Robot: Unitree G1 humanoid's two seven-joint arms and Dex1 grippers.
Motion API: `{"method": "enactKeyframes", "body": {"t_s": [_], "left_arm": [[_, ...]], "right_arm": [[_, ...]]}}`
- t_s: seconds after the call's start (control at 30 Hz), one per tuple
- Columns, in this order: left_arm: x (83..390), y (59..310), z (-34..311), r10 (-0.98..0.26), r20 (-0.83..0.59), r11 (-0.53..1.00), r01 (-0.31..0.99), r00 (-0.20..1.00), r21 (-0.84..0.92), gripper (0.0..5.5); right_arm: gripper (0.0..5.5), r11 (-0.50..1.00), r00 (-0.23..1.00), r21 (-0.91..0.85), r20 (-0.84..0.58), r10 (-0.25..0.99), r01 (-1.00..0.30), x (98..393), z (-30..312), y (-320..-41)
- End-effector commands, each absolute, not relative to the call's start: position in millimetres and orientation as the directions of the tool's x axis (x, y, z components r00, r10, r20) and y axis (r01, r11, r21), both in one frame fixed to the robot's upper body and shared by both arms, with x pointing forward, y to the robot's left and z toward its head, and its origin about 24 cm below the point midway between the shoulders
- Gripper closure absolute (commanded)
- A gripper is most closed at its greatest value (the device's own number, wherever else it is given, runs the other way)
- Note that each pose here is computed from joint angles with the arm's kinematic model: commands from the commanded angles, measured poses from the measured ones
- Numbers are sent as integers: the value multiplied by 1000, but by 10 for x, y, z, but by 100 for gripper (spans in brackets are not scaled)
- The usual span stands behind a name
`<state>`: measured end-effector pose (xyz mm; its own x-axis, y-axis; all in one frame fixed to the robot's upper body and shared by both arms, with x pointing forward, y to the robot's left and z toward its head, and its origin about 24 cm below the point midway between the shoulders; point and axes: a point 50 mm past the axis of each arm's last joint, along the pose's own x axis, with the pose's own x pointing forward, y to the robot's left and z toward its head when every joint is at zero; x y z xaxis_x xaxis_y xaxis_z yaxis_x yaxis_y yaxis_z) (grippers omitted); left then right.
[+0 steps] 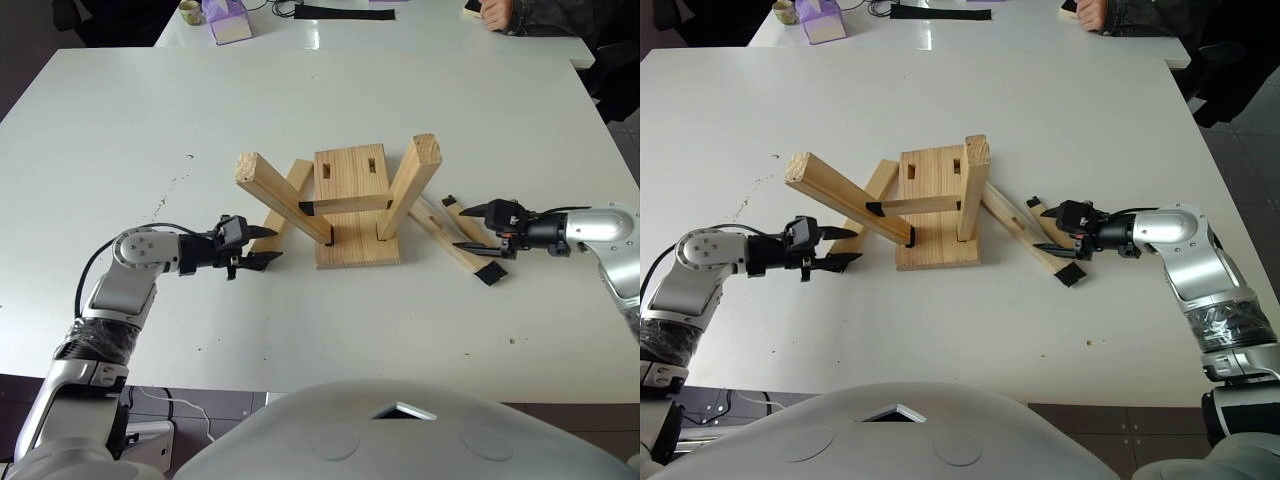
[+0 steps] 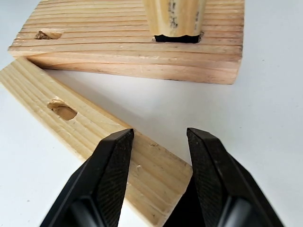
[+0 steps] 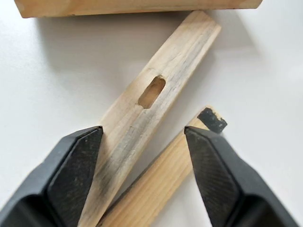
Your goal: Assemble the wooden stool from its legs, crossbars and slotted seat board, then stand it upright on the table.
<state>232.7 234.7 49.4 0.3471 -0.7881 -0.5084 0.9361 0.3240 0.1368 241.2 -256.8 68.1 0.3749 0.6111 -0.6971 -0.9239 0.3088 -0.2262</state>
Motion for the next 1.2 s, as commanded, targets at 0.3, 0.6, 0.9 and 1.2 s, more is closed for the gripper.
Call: {"method": "enactKeyframes", "body": {"t_s": [0.3,0.6,0.9,1.2], "left_arm": [[2390,2590,510,-706,-562,439,889,431,131,339],[2469,2495,641,-749,-511,410,901,421,141,339],[2558,2242,799,-825,-406,386,917,392,100,339],[2438,2142,716,-843,-440,311,948,309,71,339]], "right_arm": [[232,385,328,-125,-786,523,-914,2049,533,-2793],[232,368,386,-196,-732,562,-909,2161,742,-2640],[232,327,424,-271,-602,676,-905,2485,836,-2111],[232,366,457,-278,-623,635,-888,2604,543,-2080]]}}
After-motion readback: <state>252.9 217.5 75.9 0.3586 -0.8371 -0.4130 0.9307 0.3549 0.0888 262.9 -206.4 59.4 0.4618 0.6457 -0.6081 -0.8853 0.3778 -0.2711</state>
